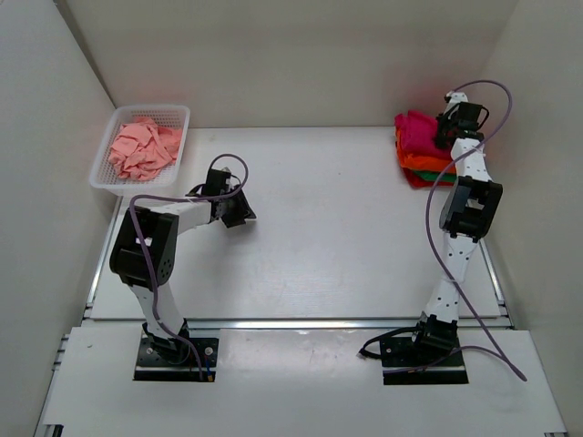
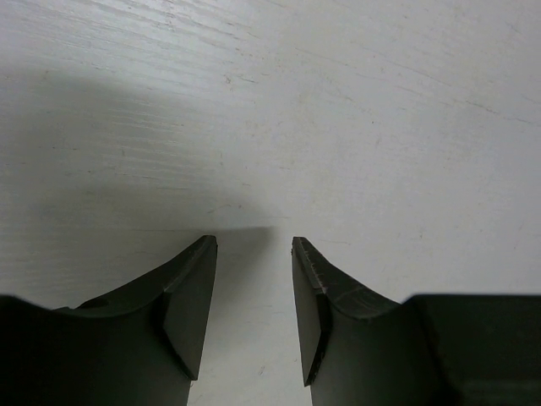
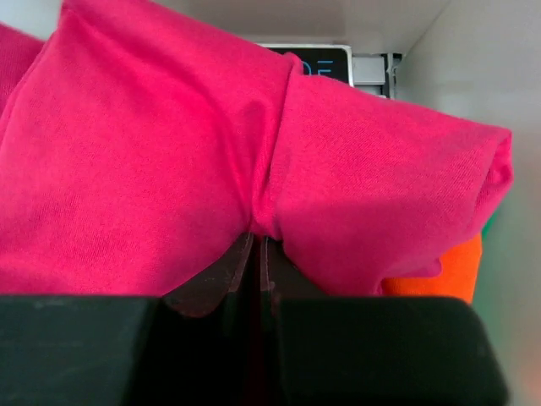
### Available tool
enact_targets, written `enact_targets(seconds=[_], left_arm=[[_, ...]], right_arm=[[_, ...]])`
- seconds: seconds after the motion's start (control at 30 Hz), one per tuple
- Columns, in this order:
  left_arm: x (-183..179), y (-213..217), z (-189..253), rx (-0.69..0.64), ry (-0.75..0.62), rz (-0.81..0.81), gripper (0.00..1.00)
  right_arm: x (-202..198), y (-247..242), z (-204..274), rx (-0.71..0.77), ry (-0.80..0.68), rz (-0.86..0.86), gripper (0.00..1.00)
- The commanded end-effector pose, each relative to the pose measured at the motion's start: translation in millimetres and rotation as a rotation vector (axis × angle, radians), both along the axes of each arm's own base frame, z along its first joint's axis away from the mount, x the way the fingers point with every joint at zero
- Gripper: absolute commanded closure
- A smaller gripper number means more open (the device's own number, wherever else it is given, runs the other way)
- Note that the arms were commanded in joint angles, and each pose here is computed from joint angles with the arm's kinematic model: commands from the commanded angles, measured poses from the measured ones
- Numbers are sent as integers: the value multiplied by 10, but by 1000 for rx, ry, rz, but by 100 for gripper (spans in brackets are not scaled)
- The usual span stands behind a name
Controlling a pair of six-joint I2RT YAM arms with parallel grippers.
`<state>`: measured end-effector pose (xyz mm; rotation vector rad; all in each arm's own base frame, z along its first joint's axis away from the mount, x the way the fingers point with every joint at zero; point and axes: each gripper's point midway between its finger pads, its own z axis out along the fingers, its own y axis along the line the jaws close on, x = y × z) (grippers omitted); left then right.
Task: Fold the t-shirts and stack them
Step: Put the neatly folded tshirt into the corner of the board with the right arm
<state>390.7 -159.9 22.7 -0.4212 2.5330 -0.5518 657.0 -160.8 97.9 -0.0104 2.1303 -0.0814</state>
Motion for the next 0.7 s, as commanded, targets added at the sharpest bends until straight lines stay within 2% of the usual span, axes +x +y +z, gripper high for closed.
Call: enact_targets(seconds=[0.0, 0.07, 0.13, 0.17, 0.23, 0.27, 0.3, 0.33, 0.37, 0.4, 0.43, 0.53, 0.67], left_arm=[[-281, 11, -108, 11, 84, -22, 48], [-264, -3, -57, 2, 69, -17, 48], [-284, -15, 1, -7, 59, -20, 48], [-268, 2, 20, -6, 52, -11, 47], [-307, -35, 117, -19, 34, -17, 47], [-334, -55, 173, -26, 19, -23, 48], [-344, -78, 205, -30, 11, -27, 46], [-399, -77, 250, -36, 1, -29, 46], [-420, -89, 340, -53, -17, -30, 46], [-440, -86, 361, -53, -22, -31, 45], [-512, -64, 377, -55, -25, -36, 45], [-613, -26, 540, -62, -54, -31, 35], [-815, 26, 716, -67, -105, -48, 31]], right_arm=[[49, -104, 788, -58, -136, -37, 92], [-18, -90, 1016, -73, -156, -45, 92], [-151, -37, 1414, -91, -190, -55, 87], [-215, -37, 1413, -91, -175, -70, 84], [-453, 59, 1887, -101, -231, -73, 73], [-596, 155, 2025, -99, -249, -63, 63], [-679, 220, 1913, -87, -228, -63, 53], [-837, 295, 2207, -100, -278, -65, 42], [-1008, 370, 2231, -101, -277, -77, 36], [-1116, 422, 2091, -89, -242, -87, 21], [-1249, 549, 2234, -87, -260, -86, 1], [-1646, 829, 1995, -43, -157, -141, 1], [-2206, 1301, 1702, 42, -76, -128, 1]])
